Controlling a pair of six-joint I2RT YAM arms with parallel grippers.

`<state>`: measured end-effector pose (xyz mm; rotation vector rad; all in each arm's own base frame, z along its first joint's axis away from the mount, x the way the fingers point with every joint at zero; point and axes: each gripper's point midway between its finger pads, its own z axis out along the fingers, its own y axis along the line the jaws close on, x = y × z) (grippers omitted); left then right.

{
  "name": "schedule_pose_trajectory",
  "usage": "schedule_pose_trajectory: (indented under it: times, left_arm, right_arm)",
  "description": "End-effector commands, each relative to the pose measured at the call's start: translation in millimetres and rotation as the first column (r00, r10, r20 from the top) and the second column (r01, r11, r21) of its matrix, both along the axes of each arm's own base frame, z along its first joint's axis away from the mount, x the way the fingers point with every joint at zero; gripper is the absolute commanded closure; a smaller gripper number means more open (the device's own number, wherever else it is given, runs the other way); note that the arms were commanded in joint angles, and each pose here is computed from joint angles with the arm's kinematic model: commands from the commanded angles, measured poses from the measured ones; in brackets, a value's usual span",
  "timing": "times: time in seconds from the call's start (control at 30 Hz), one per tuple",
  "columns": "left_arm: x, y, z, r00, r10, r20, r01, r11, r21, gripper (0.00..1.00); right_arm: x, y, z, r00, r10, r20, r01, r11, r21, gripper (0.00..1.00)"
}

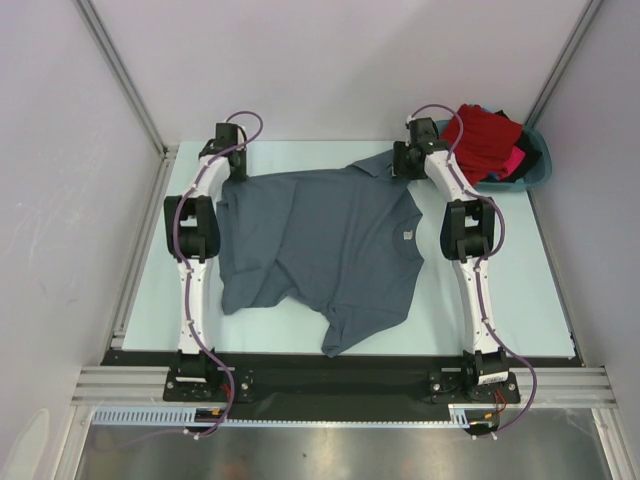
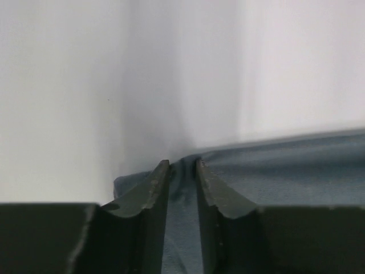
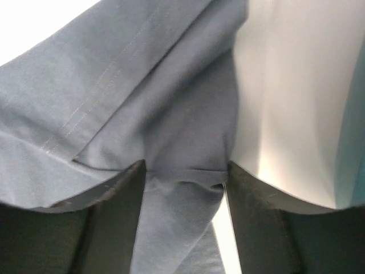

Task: Fold and stack the t-shirts
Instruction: Flatten the tshirt out

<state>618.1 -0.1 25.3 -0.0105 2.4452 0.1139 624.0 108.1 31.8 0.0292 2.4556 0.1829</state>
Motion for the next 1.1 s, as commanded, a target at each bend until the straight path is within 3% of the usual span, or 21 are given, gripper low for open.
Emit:
schedule_pose_trajectory:
  times: [0.0,0.03,0.13,0.27,0.33,0.47,0.67,1.07]
  left_arm:
    - [-9.9,9.7,-15.9,0.998,0.005,-0.067,-0.004,1.0,0.026,0.72]
    - [-11.9,7.7,-18.7,0.997,0.001,-0.078,0.0,1.0,0.016,0.81]
    - [-14.6,7.4,-20.7,0.996,0.007,-0.088,-0.006,1.0,0.011,0.94]
    - [-14.1,10.1,-17.3,0.996,0.012,-0.083,-0.011,1.0,0.01,1.0]
    - [-13.3,10.1,-15.7,0.997,0.024,-0.077,-0.025,0.999,-0.02,1.0]
    - [-12.3,6.5,-7.7,0.998,0.022,-0.052,-0.025,0.998,-0.058,1.0]
    - [-9.3,-2.0,50.9,0.997,-0.006,0.077,0.014,0.995,-0.098,1.0]
    - [-19.0,-8.3,185.3,0.957,-0.043,0.287,0.075,0.992,-0.102,1.0]
  right_arm:
    - [-3.7,-18.8,-17.8,0.998,-0.03,-0.051,0.03,1.0,0.004,0.4]
    - [-3.0,-18.3,-16.0,0.998,-0.027,-0.048,0.028,1.0,0.011,0.42]
    - [-1.6,-17.4,-15.0,0.999,-0.019,-0.042,0.02,1.0,0.023,0.58]
    - [0.2,-19.5,-15.3,0.999,-0.017,-0.041,0.02,0.998,0.062,0.91]
    - [0.7,-19.3,-13.8,0.999,-0.012,-0.038,0.015,0.997,0.072,1.0]
    - [-0.3,-11.6,-5.6,0.999,0.033,-0.011,-0.032,0.994,0.101,1.0]
    - [-1.7,7.5,20.1,0.99,0.114,0.087,-0.126,0.982,0.138,1.0]
    - [-7.4,15.7,135.1,0.944,0.174,0.28,-0.191,0.981,0.034,1.0]
